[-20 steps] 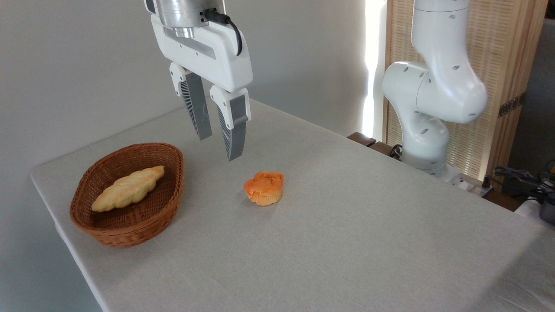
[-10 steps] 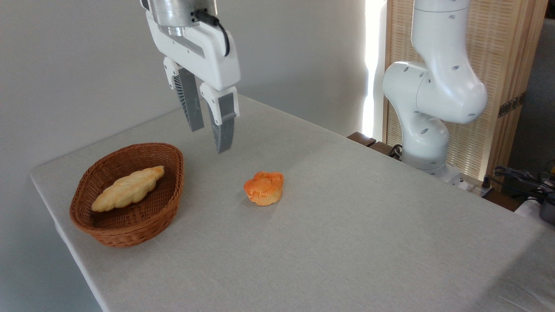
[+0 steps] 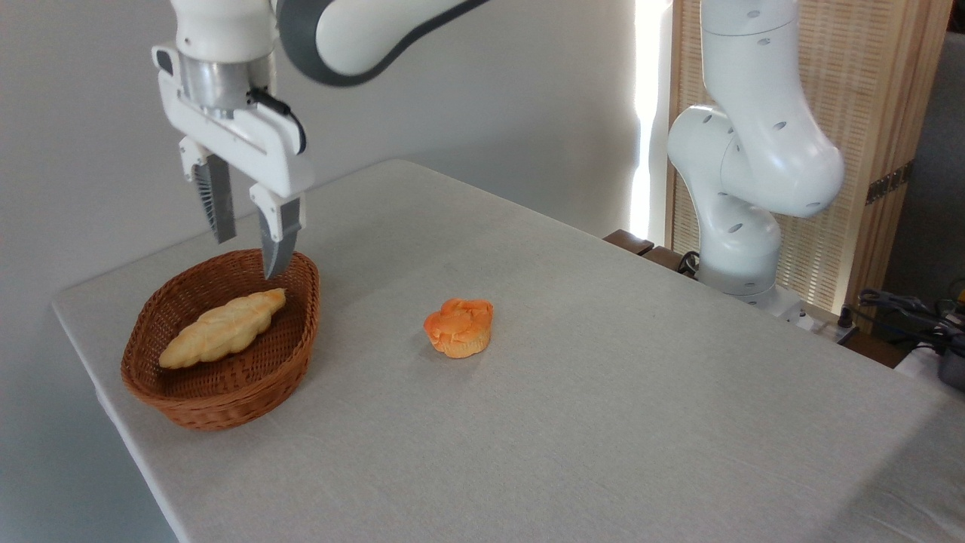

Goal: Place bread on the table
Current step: 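Lower the open gripper onto the bread roll in the basket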

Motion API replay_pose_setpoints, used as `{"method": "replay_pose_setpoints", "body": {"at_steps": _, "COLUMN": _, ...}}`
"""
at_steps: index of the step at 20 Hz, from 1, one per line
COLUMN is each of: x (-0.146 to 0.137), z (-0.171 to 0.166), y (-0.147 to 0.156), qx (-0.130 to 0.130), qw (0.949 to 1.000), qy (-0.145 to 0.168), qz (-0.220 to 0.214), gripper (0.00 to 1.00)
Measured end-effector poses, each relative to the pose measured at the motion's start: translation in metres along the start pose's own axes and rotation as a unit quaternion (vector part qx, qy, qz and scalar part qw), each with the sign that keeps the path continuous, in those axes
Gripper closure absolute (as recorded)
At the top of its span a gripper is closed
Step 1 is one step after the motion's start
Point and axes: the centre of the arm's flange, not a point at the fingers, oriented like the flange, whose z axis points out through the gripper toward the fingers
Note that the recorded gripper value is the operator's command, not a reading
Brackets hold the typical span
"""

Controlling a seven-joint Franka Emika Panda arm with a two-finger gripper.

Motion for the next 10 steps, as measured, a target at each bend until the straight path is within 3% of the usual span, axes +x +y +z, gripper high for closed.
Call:
{"method": "replay_pose_setpoints", "body": {"at_steps": 6, "x": 0.018, "z": 0.06, "y": 0.018, "qx": -0.01, "qw": 0.9977, "qy": 0.063, "qz": -0.025, "gripper": 0.0}}
{"method": "replay_pose_setpoints", "body": {"at_steps": 10, "x": 0.019, "z": 0.11, "y": 0.035, "qx": -0.019, "qw": 0.9962, "qy": 0.084, "qz": -0.017, "gripper": 0.0}}
